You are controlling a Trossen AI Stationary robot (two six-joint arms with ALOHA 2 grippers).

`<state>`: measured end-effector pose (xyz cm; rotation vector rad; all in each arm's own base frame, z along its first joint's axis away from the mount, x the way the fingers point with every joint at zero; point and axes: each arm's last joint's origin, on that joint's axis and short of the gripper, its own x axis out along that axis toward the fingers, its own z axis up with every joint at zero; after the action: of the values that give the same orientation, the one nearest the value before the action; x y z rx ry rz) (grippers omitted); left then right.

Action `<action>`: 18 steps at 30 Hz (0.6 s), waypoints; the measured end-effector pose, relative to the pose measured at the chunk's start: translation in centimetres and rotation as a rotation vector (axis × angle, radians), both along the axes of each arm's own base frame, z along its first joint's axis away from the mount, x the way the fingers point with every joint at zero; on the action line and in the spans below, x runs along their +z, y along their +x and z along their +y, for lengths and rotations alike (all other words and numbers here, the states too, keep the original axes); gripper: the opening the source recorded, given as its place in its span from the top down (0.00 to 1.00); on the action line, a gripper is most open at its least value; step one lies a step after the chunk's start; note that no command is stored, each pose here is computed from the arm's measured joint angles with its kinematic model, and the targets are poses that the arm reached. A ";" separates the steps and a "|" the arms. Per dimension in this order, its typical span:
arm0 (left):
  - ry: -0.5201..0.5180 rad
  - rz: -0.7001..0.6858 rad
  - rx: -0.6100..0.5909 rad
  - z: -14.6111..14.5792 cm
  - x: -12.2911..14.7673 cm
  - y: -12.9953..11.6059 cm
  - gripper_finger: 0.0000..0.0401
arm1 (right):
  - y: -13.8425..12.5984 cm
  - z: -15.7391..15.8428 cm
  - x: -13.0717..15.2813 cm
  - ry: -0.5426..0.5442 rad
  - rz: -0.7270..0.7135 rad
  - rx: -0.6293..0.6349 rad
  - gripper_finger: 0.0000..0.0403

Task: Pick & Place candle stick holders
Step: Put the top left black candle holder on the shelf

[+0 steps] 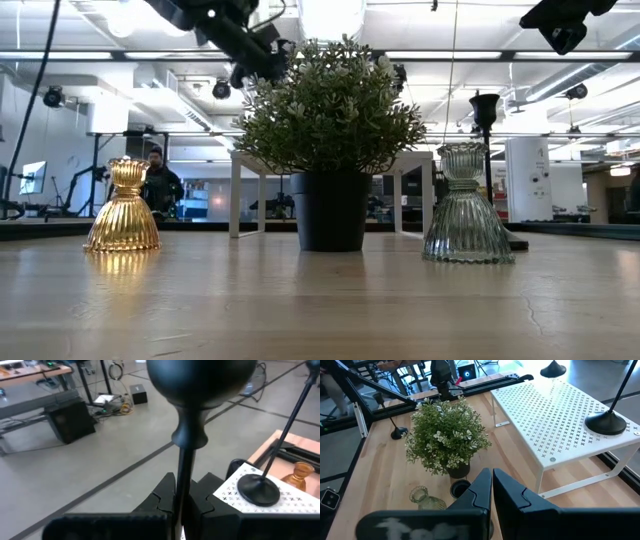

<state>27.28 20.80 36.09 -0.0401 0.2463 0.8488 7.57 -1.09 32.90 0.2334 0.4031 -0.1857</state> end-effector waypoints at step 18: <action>-0.030 0.045 -0.034 0.9 -2.2 1.1 0.97 | 0.0 0.0 0.0 -0.002 0.000 0.001 0.97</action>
<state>28.41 21.74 33.87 -0.0445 0.3014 0.8126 7.57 -1.09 32.90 0.2317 0.4032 -0.1853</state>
